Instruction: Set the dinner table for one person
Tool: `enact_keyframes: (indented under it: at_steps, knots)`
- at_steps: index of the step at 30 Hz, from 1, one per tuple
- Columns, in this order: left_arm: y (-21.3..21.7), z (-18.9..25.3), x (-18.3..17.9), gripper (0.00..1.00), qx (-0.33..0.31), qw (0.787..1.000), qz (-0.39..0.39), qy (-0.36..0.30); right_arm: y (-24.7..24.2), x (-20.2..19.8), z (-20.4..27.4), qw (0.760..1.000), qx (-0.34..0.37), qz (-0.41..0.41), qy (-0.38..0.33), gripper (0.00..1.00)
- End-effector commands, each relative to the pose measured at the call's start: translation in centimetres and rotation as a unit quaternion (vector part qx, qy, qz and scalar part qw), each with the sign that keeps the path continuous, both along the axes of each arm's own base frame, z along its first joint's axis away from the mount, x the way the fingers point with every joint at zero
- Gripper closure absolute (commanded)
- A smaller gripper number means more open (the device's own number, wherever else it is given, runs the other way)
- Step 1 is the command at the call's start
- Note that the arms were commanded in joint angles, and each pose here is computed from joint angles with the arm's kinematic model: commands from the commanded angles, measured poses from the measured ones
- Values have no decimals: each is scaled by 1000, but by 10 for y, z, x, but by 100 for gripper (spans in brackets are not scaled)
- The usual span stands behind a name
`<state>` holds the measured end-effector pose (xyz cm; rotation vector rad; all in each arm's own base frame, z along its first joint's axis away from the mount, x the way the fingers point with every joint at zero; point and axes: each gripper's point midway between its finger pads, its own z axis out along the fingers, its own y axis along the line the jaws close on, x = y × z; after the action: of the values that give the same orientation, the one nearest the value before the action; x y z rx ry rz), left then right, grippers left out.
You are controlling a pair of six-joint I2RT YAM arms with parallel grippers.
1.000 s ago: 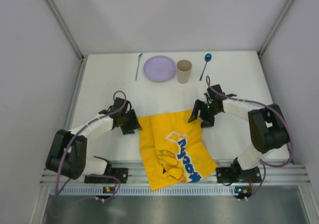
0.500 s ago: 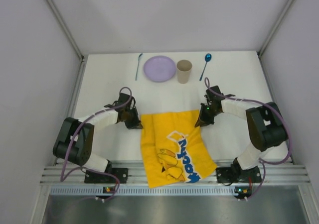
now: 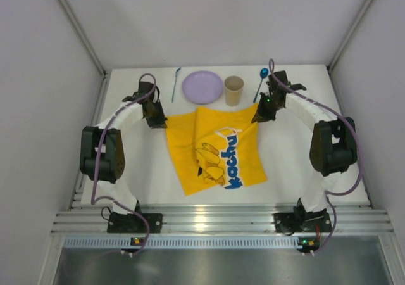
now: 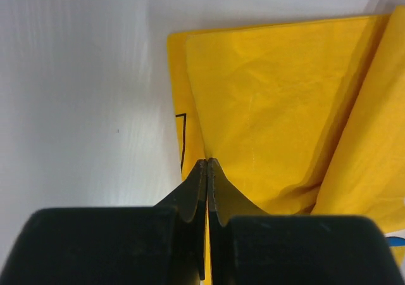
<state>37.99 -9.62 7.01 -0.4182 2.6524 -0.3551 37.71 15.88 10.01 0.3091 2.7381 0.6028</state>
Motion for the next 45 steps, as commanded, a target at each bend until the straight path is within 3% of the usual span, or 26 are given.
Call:
enact_keyframes:
  at_steps: [1,12,20,22,25,26,28,29,32,34,38,39,43,45]
  knots:
    - [11,7,17,100,37,999,-24,8,-27,-9,-18,997,-47,-11,56,100]
    - [45,-26,22,100,132,988,-42,63,-95,-32,-66,981,-129,-62,129,100]
    - [75,-23,15,100,189,979,-15,74,-152,-16,-58,971,-165,-109,131,99]
    - [72,-23,15,100,180,981,-17,74,-152,-9,-57,975,-153,-105,124,94]
    - [68,-22,18,87,170,983,-12,75,-140,4,-53,984,-115,-92,103,78]
    - [67,-22,18,79,166,983,-11,78,-134,8,-51,986,-100,-87,97,66]
    - [66,-15,24,76,165,984,-9,71,-130,12,-49,988,-97,-83,92,51]
    - [65,-9,27,70,165,984,-5,65,-128,13,-47,988,-94,-82,91,34]
    - [64,1,29,52,162,985,4,61,-129,7,-44,987,-102,-81,90,7]
    - [63,18,30,42,163,985,17,46,-131,-2,-35,987,-109,-81,80,6]
    - [47,46,14,41,155,988,21,9,-129,-22,11,991,-102,-88,12,4]
    - [36,63,15,40,140,990,17,-26,-125,-35,9,991,-96,-87,17,4]
    - [-34,50,-12,40,93,994,-51,-37,-81,-66,23,998,-52,-43,-15,5]
    - [-60,25,-32,40,71,994,-75,-17,-65,-85,12,999,-33,-33,-4,14]
